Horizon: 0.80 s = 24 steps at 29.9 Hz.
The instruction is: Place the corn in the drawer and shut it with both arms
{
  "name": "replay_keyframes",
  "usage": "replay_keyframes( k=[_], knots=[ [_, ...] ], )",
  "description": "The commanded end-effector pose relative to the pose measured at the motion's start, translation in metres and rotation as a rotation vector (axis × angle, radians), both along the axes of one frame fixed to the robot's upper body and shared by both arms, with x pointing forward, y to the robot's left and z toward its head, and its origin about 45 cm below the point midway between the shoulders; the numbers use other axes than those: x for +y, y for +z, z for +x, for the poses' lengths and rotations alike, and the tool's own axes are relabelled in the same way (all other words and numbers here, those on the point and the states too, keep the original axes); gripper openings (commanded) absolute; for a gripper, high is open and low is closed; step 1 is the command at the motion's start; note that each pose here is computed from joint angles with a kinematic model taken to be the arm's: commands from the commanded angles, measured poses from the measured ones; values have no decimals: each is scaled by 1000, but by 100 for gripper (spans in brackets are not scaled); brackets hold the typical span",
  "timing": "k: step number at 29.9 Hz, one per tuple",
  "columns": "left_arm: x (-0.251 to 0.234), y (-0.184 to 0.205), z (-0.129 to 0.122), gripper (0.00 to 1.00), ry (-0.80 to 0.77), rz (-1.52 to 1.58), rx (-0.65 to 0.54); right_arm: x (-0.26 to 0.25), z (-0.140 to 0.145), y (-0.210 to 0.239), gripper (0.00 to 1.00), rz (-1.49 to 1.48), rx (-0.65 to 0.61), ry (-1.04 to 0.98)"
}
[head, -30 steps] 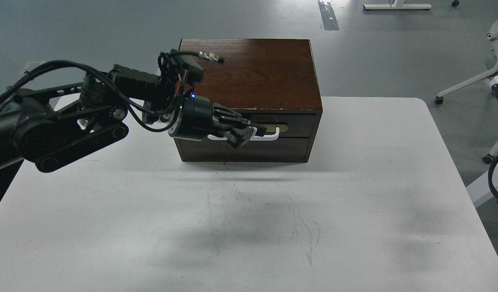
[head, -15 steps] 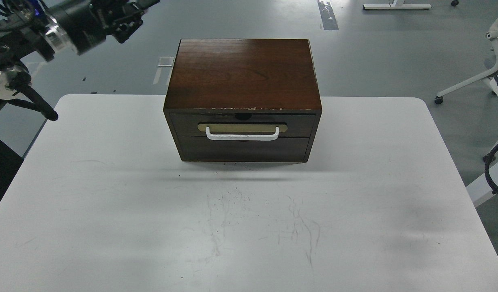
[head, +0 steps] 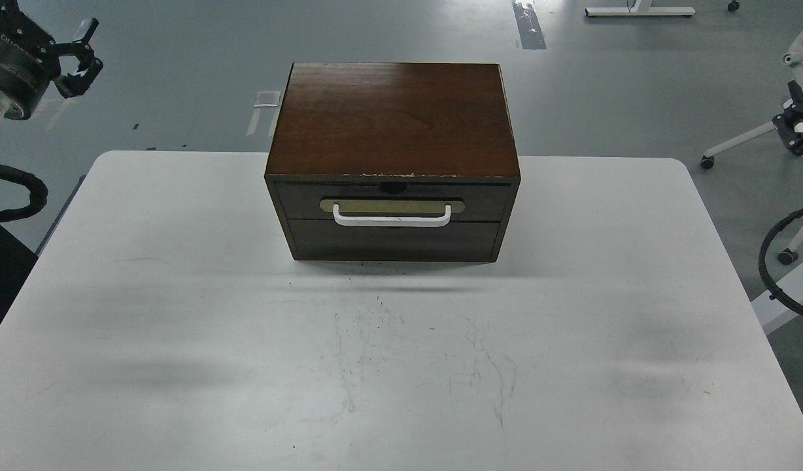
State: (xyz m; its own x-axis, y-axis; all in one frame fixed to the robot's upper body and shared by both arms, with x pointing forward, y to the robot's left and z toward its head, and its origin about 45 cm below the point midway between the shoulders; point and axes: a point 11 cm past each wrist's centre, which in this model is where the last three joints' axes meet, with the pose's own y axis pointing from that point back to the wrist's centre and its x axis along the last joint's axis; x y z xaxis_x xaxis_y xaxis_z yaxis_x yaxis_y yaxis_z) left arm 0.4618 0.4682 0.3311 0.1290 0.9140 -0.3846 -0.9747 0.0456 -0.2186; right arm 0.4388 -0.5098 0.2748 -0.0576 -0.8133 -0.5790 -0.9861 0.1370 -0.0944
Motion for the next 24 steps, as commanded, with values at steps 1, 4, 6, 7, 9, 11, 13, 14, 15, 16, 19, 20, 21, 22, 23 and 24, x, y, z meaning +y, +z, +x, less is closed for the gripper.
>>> replay_keyframes(
  k=[1, 4, 6, 7, 9, 11, 13, 14, 15, 16, 19, 20, 21, 22, 23, 24],
  knots=[
    [2, -26, -1, 97, 22, -55, 60, 13, 7, -16, 100, 95, 52, 28],
    [-1, -37, 2, 97, 24, -85, 100, 19, 10, -24, 100, 134, 65, 30],
    [-1, -44, 1, 97, 30, -97, 113, 28, 12, -29, 100, 152, 76, 48],
    [-1, -46, 0, 97, 32, -100, 117, 34, 14, -32, 100, 161, 79, 57],
    [-1, -51, -2, 97, 34, -106, 123, 43, 16, -38, 100, 174, 86, 71],
    [-2, -54, -2, 97, 33, -107, 128, 49, 17, -42, 100, 184, 88, 78],
    [-3, -59, -4, 98, 33, -112, 137, 59, 19, -47, 100, 197, 88, 89],
    [-4, -61, -4, 97, 32, -114, 139, 61, 20, -48, 100, 197, 91, 93],
    [-6, -64, -4, 98, 31, -120, 140, 62, 19, -49, 100, 196, 95, 95],
    [-6, -64, -4, 98, 32, -121, 139, 62, 20, -49, 100, 193, 95, 96],
    [-4, -71, -8, 98, 38, -128, 150, 66, 22, -49, 100, 182, 101, 110],
    [-4, -74, -10, 98, 38, -129, 154, 68, 23, -47, 100, 177, 99, 113],
    [-4, -76, -11, 98, 39, -129, 159, 70, 25, -44, 100, 169, 95, 120],
    [-3, -76, -11, 98, 40, -130, 159, 71, 26, -42, 100, 165, 93, 123],
    [-3, -79, -12, 98, 41, -131, 163, 71, 27, -42, 100, 164, 93, 123],
    [-5, -82, -13, 98, 38, -132, 169, 71, 27, -40, 100, 162, 90, 124]
  ],
)
